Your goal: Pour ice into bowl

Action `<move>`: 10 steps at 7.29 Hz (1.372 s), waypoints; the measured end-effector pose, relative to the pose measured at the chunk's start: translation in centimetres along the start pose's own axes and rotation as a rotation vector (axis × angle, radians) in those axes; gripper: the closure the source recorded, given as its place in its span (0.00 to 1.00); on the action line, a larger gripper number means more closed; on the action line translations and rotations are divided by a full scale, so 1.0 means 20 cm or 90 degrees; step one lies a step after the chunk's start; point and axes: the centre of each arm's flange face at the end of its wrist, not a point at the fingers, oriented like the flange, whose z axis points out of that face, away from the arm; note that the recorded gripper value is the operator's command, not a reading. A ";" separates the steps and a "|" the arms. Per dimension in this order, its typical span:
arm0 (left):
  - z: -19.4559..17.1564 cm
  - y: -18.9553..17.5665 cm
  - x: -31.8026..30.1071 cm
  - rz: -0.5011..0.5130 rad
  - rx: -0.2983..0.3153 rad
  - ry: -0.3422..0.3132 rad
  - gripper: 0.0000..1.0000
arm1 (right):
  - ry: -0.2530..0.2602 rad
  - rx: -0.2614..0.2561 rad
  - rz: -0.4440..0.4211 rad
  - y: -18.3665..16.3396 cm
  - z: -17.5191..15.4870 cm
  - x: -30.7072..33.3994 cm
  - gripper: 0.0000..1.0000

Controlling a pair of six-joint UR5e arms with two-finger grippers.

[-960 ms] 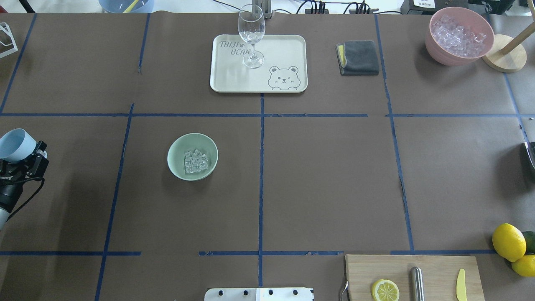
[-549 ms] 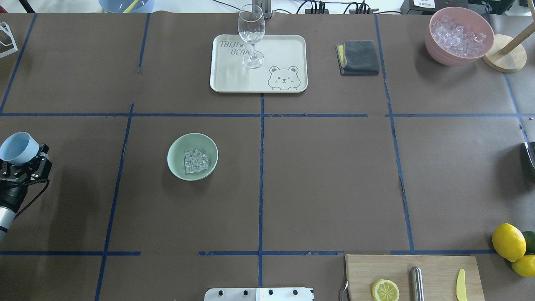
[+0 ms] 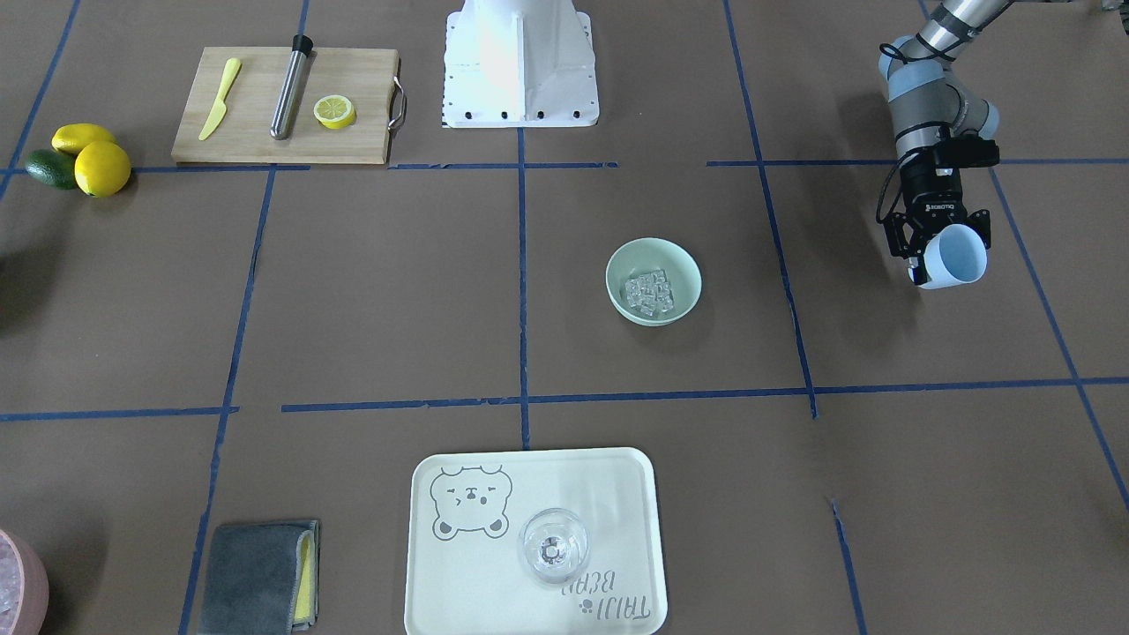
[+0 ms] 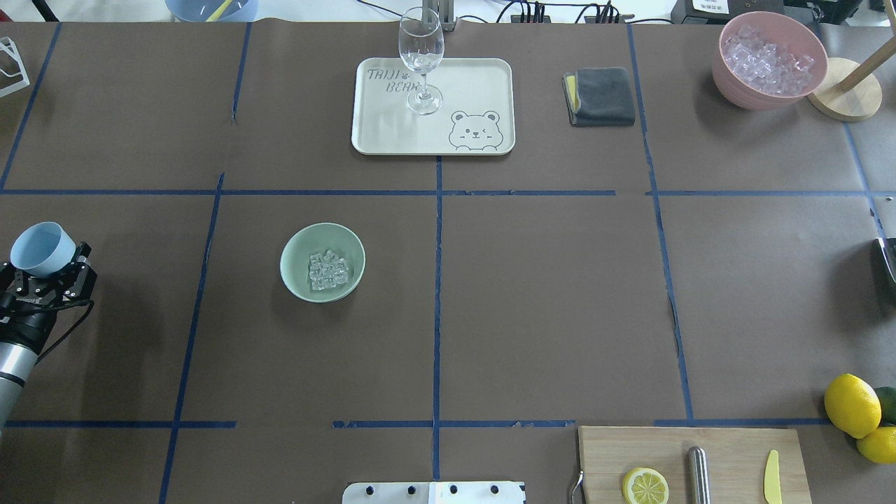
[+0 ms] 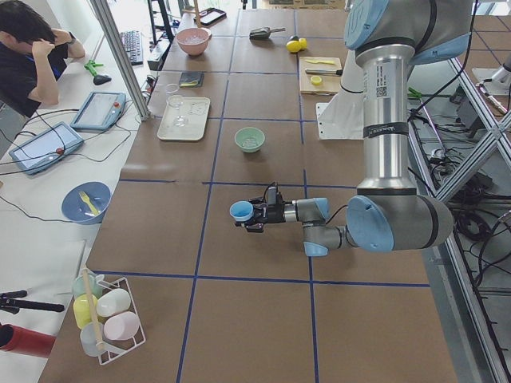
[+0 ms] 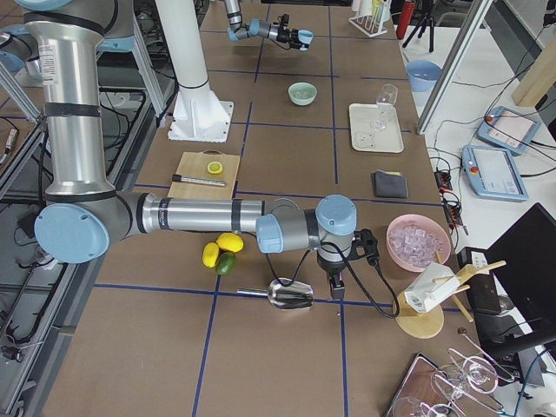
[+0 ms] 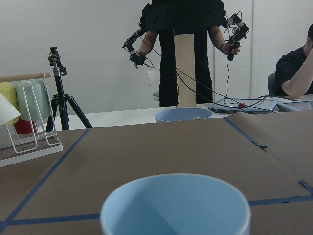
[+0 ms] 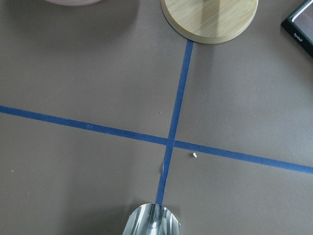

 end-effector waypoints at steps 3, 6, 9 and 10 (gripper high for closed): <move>0.12 -0.05 0.06 -0.026 0.019 -0.022 1.00 | 0.000 0.000 0.000 0.00 0.00 0.00 0.00; 0.17 0.01 0.07 0.002 0.006 -0.054 0.88 | 0.000 0.000 -0.001 0.00 0.00 0.00 0.00; 0.18 0.07 0.04 0.028 -0.006 -0.061 0.40 | 0.001 0.000 0.000 0.00 0.00 0.00 0.00; 0.18 0.07 0.04 0.030 -0.007 -0.061 0.06 | 0.001 0.000 0.000 0.00 0.00 0.00 0.00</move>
